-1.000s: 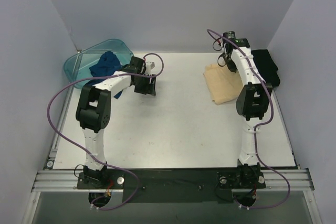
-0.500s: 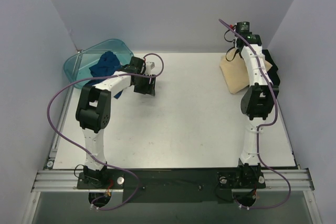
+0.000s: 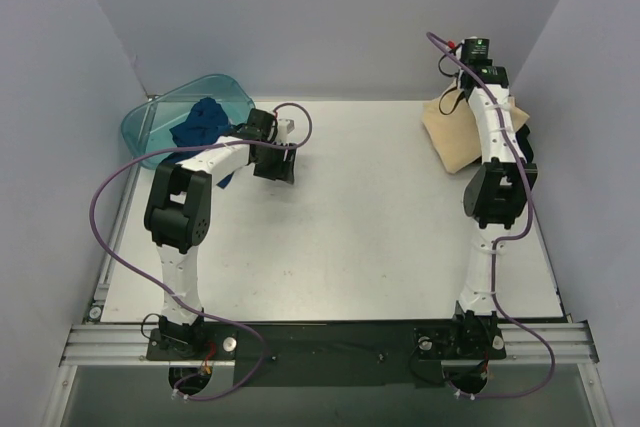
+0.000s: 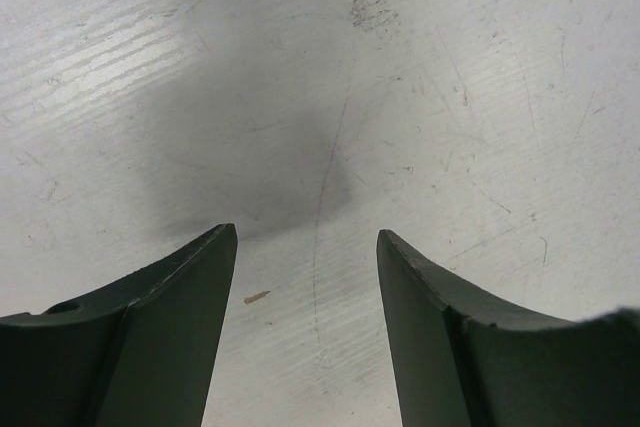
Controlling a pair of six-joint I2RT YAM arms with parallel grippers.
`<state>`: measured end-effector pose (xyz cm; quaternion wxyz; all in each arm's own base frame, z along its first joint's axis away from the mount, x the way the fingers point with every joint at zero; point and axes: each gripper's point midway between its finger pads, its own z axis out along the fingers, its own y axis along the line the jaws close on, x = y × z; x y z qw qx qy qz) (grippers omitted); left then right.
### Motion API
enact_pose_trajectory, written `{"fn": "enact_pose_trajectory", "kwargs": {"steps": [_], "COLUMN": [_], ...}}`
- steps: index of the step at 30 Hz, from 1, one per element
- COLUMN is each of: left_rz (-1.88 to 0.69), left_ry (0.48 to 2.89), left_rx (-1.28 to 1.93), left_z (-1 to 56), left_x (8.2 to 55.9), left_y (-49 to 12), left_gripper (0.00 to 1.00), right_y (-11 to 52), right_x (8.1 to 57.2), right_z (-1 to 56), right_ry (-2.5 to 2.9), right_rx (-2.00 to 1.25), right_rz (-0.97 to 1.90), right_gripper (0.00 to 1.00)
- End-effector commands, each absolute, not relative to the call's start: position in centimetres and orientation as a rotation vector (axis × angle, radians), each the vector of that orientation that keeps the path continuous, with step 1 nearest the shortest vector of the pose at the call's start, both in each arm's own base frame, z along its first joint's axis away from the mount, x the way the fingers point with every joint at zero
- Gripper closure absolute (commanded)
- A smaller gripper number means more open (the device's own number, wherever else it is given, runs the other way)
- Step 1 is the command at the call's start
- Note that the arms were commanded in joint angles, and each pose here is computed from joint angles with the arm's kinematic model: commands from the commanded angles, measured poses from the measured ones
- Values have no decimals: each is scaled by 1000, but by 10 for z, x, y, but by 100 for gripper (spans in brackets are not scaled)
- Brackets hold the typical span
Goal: Fold and stack the t-shirts
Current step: Put the neatly folded tshirt into the corner of the board with the right arm
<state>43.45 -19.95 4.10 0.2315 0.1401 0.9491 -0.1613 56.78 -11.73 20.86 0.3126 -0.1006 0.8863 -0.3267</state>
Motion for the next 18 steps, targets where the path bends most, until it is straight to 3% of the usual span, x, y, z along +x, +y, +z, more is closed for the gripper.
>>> {"fn": "enact_pose_trajectory", "kwargs": {"steps": [1,18], "left_rz": [-428,-354], "left_ry": [2553,2558], "left_rx": [412,479], "left_z": [60,56], "left_x": [438,431], "left_y": [-199,-194], "left_gripper": [32,31], "right_y": [-149,-219], "right_x": [571,587], "right_z": [240,172], "right_ry": [2243,2265], "right_rx": [-128,62], "right_rz": [-903,-907], "right_gripper": [100,100]}}
